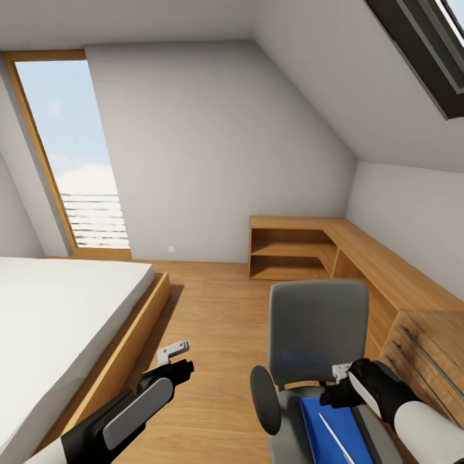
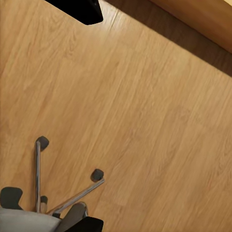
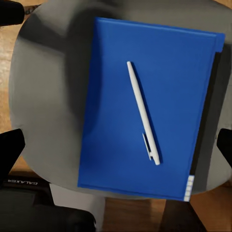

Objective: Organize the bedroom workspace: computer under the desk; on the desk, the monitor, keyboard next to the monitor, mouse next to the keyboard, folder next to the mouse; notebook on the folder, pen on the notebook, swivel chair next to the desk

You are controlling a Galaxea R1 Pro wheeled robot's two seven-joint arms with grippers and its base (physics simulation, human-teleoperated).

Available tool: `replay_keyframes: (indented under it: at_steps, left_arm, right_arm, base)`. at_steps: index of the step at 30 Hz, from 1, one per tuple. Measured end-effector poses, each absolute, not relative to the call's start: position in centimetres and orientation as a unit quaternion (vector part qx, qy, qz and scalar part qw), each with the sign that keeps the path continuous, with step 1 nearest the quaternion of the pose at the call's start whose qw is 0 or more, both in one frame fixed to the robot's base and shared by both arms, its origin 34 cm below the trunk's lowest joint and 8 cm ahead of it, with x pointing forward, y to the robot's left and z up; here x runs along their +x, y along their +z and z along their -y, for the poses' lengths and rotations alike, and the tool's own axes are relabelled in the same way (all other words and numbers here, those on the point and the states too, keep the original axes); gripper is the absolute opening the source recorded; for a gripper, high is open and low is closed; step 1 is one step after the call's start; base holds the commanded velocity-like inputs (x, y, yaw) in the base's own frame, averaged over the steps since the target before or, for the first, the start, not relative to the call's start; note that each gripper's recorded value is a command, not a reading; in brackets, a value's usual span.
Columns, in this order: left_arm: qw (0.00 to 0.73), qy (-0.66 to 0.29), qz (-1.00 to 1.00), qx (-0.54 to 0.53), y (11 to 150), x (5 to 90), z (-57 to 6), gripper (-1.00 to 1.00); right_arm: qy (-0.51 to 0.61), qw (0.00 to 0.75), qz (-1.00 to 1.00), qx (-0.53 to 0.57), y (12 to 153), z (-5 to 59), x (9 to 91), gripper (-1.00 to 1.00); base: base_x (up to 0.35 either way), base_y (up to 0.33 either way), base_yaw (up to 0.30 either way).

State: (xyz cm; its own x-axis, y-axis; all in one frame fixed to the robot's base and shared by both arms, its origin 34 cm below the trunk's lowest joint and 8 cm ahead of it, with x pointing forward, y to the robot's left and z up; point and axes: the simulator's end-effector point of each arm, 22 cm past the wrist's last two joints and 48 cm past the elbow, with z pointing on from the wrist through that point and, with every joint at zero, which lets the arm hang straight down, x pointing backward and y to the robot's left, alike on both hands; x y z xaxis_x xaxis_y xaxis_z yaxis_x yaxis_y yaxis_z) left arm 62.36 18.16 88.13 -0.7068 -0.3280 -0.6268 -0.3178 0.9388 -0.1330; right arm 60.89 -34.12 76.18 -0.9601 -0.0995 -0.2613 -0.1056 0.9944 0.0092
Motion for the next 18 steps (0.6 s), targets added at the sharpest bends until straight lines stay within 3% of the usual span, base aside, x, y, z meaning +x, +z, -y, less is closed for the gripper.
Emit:
replay_keyframes:
  at_steps: [18]
  left_arm:
    - [0.339,-0.008,-0.924,-0.176,86.0,62.7,-18.2,1.00]
  right_arm:
    - [0.012,0.127,-0.991,-0.049,74.0,34.1,61.1,1.00]
  base:
    - [0.000,0.000,0.000]
